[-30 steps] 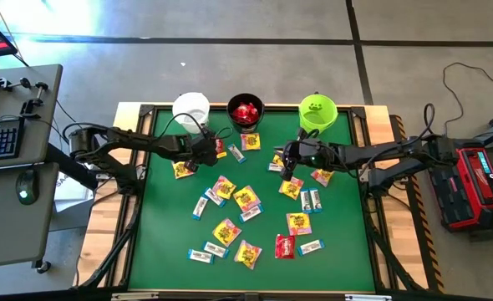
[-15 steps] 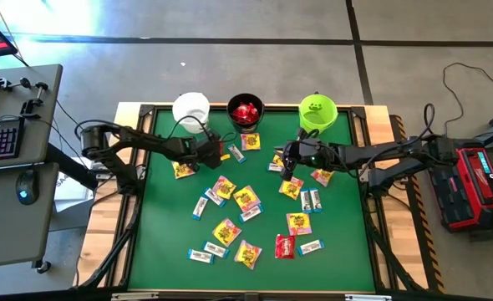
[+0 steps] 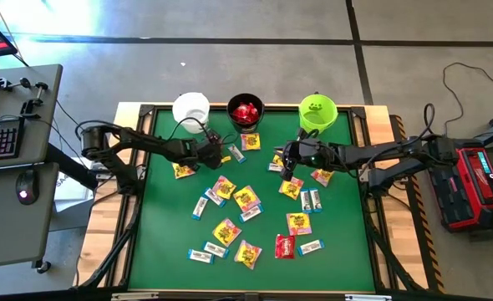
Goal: Sort candy by brand, put in halloween buckets
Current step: Put the red candy into the black bucket
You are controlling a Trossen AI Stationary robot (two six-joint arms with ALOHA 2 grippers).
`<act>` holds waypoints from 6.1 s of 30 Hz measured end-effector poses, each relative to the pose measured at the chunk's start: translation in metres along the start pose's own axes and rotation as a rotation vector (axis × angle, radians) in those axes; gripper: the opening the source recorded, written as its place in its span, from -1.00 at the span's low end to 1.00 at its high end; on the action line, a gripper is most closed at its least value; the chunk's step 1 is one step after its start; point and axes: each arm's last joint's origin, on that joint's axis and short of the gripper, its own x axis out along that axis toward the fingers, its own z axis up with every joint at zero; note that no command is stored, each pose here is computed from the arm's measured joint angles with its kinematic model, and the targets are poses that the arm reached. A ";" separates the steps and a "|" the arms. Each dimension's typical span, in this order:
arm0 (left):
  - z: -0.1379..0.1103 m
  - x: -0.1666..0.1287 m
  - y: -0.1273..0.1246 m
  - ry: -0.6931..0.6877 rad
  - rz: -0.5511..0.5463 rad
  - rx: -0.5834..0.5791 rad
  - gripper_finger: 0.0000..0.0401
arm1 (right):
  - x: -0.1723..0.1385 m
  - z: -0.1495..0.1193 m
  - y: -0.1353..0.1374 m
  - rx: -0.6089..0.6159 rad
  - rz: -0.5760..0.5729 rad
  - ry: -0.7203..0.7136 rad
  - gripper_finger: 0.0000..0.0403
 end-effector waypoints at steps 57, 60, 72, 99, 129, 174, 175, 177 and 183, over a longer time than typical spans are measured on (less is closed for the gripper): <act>0.000 -0.014 0.155 -0.229 0.159 -0.502 -1.00 | 0.000 0.001 0.000 0.004 -0.001 -0.014 -0.77; -0.002 -0.013 0.155 -0.240 0.149 -0.507 -1.00 | 0.000 0.001 0.000 0.012 -0.001 -0.014 -0.77; -0.006 -0.010 0.154 -0.292 0.091 -0.499 -1.00 | 0.000 0.001 0.000 0.020 -0.001 -0.015 -0.77; -0.012 -0.013 0.149 -0.193 0.060 -0.645 -0.20 | 0.002 -0.001 -0.007 0.036 -0.023 0.012 -0.77; -0.002 -0.072 0.106 -0.571 -0.036 -0.918 -0.13 | 0.005 -0.046 -0.006 0.224 0.136 0.054 -1.00; 0.054 -0.088 0.040 -0.781 -0.145 -0.925 -0.13 | -0.044 -0.070 0.190 0.048 0.594 0.564 -0.11; 0.055 -0.089 0.040 -0.784 -0.145 -0.918 -0.13 | -0.041 -0.069 0.192 0.051 0.608 0.578 -0.14; 0.056 -0.090 0.039 -0.787 -0.146 -0.911 -0.13 | -0.037 -0.069 0.195 0.057 0.626 0.601 -0.21; 0.057 -0.092 0.038 -0.792 -0.147 -0.897 -0.13 | -0.031 -0.072 0.194 0.055 0.616 0.647 -0.62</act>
